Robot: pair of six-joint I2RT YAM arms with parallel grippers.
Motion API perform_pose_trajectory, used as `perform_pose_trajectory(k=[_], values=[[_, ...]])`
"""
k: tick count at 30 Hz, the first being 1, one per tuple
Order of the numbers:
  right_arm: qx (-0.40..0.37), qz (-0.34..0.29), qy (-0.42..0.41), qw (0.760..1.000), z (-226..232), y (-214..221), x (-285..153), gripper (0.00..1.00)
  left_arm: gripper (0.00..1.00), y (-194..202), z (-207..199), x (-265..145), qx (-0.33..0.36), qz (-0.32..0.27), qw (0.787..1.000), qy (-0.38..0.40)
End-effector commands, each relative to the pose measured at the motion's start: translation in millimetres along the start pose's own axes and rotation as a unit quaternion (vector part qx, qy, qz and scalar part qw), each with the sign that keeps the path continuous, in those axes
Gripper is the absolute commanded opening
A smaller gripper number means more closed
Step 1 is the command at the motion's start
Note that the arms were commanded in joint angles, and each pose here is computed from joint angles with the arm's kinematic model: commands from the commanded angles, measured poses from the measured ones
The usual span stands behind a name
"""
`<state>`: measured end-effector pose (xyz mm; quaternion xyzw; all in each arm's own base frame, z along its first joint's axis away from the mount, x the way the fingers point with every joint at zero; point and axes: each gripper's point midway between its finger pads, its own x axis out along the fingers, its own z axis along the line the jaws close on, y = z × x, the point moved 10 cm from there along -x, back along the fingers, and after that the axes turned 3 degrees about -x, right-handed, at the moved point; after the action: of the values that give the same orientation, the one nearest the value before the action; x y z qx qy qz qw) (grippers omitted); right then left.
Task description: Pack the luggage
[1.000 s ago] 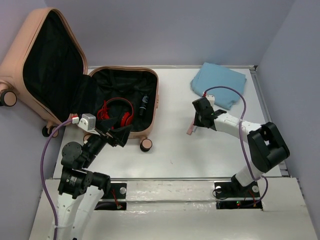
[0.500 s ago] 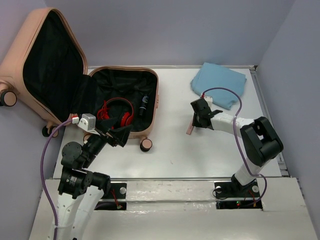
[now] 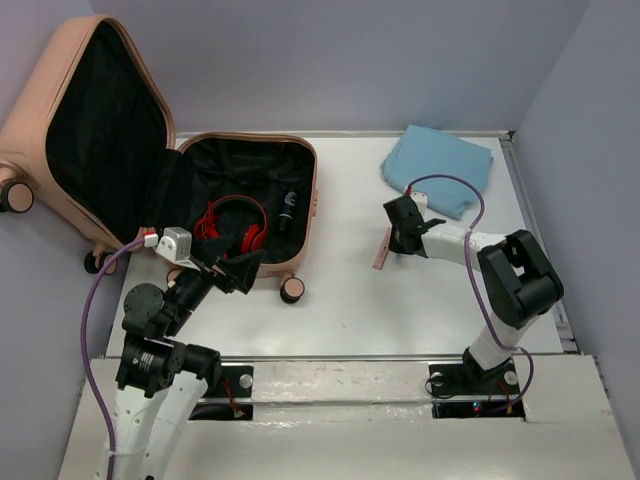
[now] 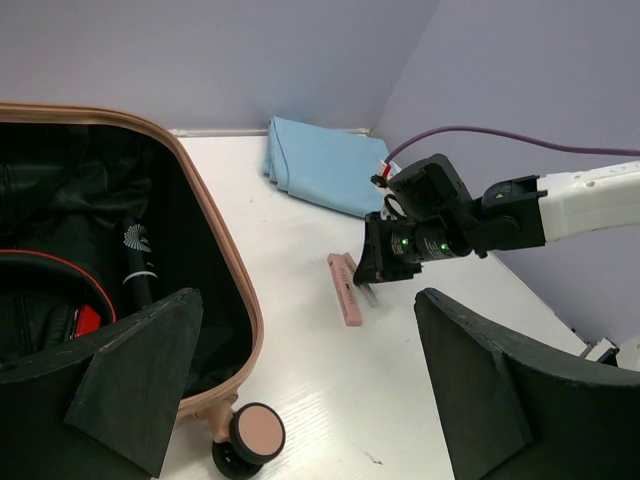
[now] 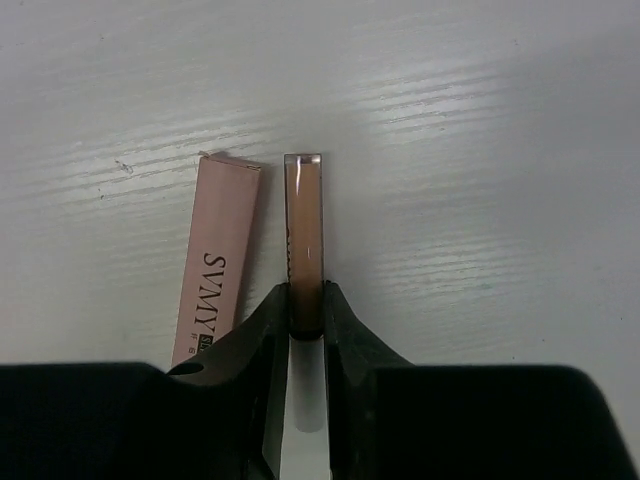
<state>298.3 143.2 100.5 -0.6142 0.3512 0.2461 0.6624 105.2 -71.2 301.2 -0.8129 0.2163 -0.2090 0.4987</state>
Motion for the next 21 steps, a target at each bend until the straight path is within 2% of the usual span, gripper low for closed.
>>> perform_pose_trajectory(k=[1,4,7,9,11,12,15,16,17,18,20,21], values=[[0.006,-0.028,0.008,1.000,-6.2,-8.8,-8.8,0.15,0.99,-5.1,-4.8,-0.6,0.003,-0.010,1.000,0.020],[0.003,-0.050,-0.005,0.999,-9.6,-22.7,-30.5,0.12,0.99,-5.4,-5.1,-0.9,0.004,-0.011,1.000,0.021],[0.006,-0.083,-0.074,0.994,2.5,-42.3,-63.6,0.11,0.99,-5.1,-5.1,-0.7,0.004,-0.009,1.000,0.022],[0.003,-0.110,-0.131,0.985,25.9,-57.8,-86.6,0.11,0.99,-5.5,-5.0,-0.6,0.004,-0.011,1.000,0.021],[-0.018,-0.110,-0.188,0.976,59.7,-62.0,-95.6,0.11,0.99,-5.1,-4.6,0.2,0.002,-0.009,1.000,0.020],[-0.014,-0.134,-0.221,0.966,80.8,-85.9,-111.4,0.11,0.99,-5.2,-4.3,0.2,0.002,-0.009,1.000,0.019],[-0.044,-0.121,-0.285,0.950,139.3,-98.1,-117.2,0.11,0.99,-4.3,-3.2,1.4,0.001,-0.007,1.000,0.016],[-0.034,-0.156,-0.320,0.934,159.3,-129.3,-140.4,0.11,0.99,-4.1,-3.0,1.4,0.001,-0.006,1.000,0.015],[-0.035,-0.155,-0.344,0.925,171.3,-139.3,-144.2,0.27,0.99,-4.2,-2.9,1.4,0.001,-0.007,1.000,0.015],[-0.041,-0.138,-0.350,0.926,187.2,-139.9,-128.9,0.44,0.99,-4.1,-2.6,1.4,0.001,-0.007,1.000,0.013],[-0.037,-0.151,-0.370,0.916,198.9,-163.6,-145.7,0.71,0.99,-4.3,-2.5,1.6,0.000,-0.006,1.000,0.012],[-0.036,-0.151,-0.368,0.917,199.9,-164.5,-144.7,0.75,0.99,-4.3,-2.5,1.6,0.000,-0.006,1.000,0.012]])
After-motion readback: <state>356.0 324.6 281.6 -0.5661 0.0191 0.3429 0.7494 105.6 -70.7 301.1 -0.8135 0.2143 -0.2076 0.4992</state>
